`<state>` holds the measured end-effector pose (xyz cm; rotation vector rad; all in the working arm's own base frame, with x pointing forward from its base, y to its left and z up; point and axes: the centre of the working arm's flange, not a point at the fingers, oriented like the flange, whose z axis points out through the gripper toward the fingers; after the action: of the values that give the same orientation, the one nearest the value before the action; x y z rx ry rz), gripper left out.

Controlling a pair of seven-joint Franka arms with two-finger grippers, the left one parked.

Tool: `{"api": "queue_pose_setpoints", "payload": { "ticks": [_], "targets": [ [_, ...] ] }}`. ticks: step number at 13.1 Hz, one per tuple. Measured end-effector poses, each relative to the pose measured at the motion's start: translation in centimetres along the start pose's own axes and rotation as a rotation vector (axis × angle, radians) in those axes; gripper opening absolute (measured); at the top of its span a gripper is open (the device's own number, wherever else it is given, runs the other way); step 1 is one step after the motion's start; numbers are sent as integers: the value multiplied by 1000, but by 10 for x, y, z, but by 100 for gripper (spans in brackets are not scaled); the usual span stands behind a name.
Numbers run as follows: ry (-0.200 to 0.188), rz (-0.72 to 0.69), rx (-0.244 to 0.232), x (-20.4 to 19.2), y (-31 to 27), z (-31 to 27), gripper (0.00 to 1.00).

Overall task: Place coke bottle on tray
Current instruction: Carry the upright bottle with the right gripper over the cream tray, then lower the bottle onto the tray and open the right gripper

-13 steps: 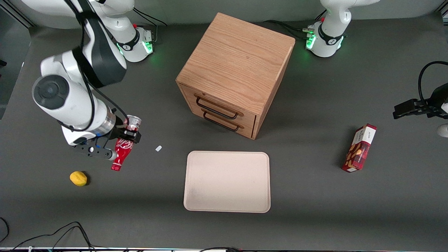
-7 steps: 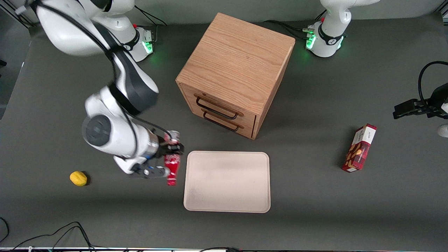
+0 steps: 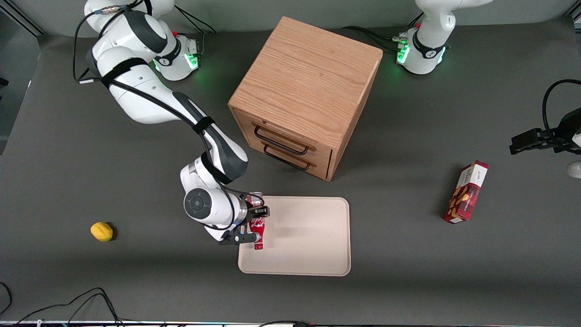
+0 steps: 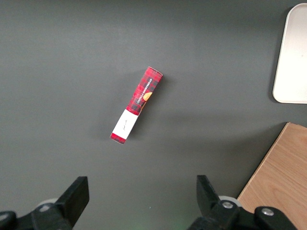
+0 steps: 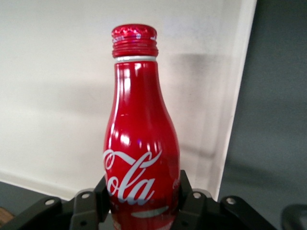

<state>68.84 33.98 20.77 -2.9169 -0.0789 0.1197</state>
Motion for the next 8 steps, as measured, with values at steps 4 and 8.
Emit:
{"api": "queue_pose_setpoints", "payload": {
  "ticks": [4, 8],
  "targets": [
    [41, 14, 18, 8, 8, 8, 56],
    [72, 31, 25, 19, 18, 15, 56]
  ]
}}
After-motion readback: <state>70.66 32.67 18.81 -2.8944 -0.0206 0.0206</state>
